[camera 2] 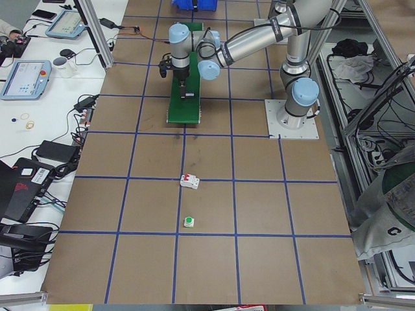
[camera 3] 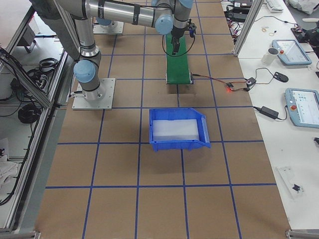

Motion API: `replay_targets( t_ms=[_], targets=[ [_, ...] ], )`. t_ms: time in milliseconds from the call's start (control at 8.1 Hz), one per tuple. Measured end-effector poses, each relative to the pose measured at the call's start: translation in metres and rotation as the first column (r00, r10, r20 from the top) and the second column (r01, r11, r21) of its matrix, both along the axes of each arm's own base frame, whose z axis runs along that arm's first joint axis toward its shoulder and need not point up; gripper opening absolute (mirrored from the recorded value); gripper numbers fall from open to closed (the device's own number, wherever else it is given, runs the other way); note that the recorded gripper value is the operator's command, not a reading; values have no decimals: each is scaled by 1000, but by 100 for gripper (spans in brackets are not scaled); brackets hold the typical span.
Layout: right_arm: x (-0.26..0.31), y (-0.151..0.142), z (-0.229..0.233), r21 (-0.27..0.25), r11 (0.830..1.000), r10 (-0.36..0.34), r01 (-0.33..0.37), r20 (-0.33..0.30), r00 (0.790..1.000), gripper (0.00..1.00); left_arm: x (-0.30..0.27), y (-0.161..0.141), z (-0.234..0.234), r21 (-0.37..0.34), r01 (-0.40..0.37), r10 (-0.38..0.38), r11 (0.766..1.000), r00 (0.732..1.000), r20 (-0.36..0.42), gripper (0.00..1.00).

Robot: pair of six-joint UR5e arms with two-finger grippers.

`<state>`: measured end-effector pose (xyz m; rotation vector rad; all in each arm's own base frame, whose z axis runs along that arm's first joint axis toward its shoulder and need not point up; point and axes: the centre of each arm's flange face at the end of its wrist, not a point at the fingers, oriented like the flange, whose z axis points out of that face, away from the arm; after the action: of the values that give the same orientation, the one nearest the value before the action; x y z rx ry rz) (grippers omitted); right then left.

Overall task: Move capacitor from left to right
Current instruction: 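Lower the capacitor onto the belt and open the left gripper, then raise the left gripper away while the right gripper waits at the belt end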

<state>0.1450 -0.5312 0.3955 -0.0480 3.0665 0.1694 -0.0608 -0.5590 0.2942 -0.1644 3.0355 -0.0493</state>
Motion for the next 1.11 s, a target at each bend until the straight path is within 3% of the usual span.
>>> replay_targets(
  t_ms=[494,617,864,1111],
  targets=[
    [0,-1,0,-4,1000,16,-16,6,1000,99,8,-25,94,-171,-1,4,985,1000,22,100],
    [-1,-2,-1,-3,1000,29,-29,12,1000,94,9,-27,103,-186,3,1,983,1000,25,100],
    [-13,-4,-16,17,999,37,-37,26,999,98,9,-25,114,-204,14,-8,979,1000,30,100],
    [-39,-6,-45,4,999,40,-40,37,999,98,10,-22,124,-218,22,-13,976,999,42,100]
  ],
)
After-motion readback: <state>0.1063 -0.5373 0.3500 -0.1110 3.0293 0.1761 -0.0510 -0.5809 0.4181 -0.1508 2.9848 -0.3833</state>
